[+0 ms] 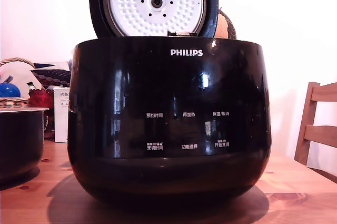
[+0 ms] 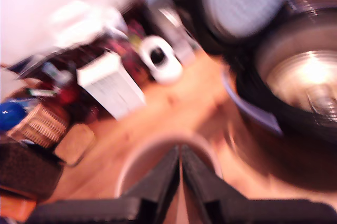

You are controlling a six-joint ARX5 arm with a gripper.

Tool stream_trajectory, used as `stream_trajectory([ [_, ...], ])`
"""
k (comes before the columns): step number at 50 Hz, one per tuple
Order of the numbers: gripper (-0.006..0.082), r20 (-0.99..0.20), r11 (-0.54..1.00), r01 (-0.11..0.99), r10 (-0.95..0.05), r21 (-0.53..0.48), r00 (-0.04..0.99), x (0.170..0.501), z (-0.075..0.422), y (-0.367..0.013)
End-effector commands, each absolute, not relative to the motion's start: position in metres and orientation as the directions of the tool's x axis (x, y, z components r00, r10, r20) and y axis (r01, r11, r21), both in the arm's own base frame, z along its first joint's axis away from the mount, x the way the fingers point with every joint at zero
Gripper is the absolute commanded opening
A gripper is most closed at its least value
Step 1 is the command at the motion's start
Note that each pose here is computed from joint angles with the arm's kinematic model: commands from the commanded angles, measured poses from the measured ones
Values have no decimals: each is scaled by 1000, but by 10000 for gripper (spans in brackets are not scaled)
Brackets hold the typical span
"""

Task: Pick up the metallic pot next to the rice cooker

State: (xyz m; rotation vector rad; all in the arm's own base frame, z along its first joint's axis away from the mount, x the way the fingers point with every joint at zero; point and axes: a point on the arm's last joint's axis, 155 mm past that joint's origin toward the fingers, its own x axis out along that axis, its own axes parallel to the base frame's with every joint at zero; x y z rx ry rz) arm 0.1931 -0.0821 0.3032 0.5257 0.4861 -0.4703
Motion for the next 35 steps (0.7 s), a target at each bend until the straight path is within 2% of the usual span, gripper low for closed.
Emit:
stream_trajectory([
  [1, -23, -629, 707, 590, -264, 389, 731, 194, 281, -82],
  [7, -22, -736, 633, 665, -213, 397, 642, 184, 254, -77],
  [13, -10, -824, 610, 711, -160, 350, 543, 176, 231, -72],
  [15, -10, -832, 611, 723, -182, 322, 524, 174, 229, -76],
  [23, -9, -775, 644, 706, -272, 294, 571, 184, 244, -88],
  [31, -9, -742, 679, 664, -261, 314, 618, 179, 253, -74],
  [35, -9, -720, 669, 673, -293, 316, 629, 176, 257, -77],
])
